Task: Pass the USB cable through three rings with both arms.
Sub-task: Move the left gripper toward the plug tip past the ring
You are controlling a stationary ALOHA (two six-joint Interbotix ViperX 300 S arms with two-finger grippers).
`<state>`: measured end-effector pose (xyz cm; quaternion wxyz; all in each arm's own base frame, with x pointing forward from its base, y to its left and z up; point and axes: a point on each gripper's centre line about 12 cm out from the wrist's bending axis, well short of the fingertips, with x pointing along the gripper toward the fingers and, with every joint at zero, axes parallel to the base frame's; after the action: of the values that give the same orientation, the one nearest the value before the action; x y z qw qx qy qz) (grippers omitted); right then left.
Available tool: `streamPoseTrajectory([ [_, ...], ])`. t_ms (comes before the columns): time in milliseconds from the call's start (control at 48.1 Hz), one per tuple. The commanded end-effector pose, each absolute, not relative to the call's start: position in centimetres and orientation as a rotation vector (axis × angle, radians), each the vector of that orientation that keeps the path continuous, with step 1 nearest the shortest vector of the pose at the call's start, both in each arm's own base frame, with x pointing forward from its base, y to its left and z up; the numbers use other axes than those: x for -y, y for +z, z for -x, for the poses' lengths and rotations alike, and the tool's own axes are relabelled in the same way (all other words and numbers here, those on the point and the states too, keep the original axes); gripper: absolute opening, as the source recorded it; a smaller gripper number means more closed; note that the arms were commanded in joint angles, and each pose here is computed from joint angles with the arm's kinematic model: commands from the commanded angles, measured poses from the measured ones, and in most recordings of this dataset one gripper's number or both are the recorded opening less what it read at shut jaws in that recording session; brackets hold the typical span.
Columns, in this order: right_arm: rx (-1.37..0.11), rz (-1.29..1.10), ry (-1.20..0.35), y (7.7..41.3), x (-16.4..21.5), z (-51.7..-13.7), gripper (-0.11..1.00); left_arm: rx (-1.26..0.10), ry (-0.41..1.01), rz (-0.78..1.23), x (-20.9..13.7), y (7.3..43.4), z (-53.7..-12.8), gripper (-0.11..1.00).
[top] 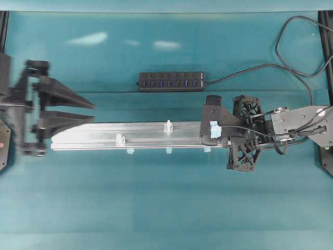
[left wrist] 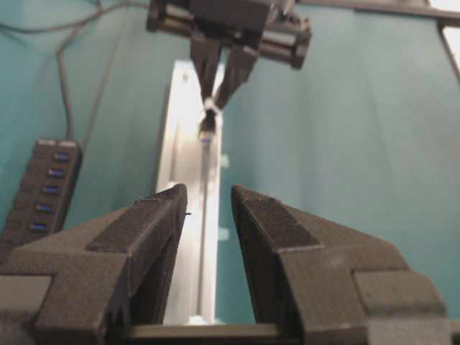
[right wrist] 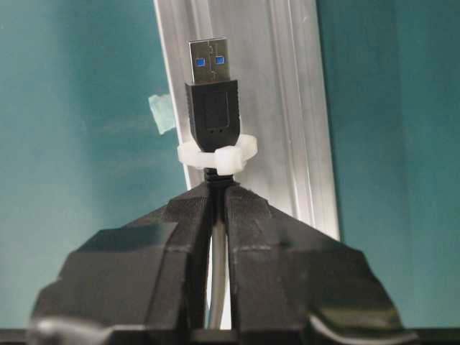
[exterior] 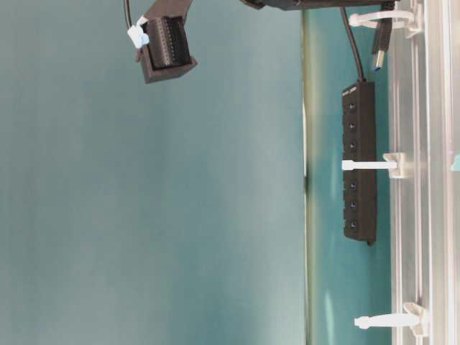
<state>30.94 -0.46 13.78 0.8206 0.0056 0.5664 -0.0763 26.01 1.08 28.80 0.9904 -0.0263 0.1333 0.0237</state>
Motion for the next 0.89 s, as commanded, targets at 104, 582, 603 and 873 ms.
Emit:
streamPoseTrajectory([
  [104,-1.170,-0.026,-0.170,14.4,0.7,-31.0,-0.08,-0.296,0.065,0.045,-1.7,28.4,-29.0,0.46],
  [582,-1.126,-0.036,-0.158,14.1,0.8,-30.3,-0.08,-0.436,0.072,0.053,-2.4,24.5,-37.4,0.92],
  [603,-1.122,-0.035,-0.156,14.2,0.8,-30.3,-0.08,-0.439,0.072,0.054,-2.4,24.3,-37.8,0.92],
  [873,-1.086,-0.039,-0.142,14.0,0.8,-30.0,-0.08,-0.471,0.074,0.055,-2.8,22.7,-41.8,0.92],
])
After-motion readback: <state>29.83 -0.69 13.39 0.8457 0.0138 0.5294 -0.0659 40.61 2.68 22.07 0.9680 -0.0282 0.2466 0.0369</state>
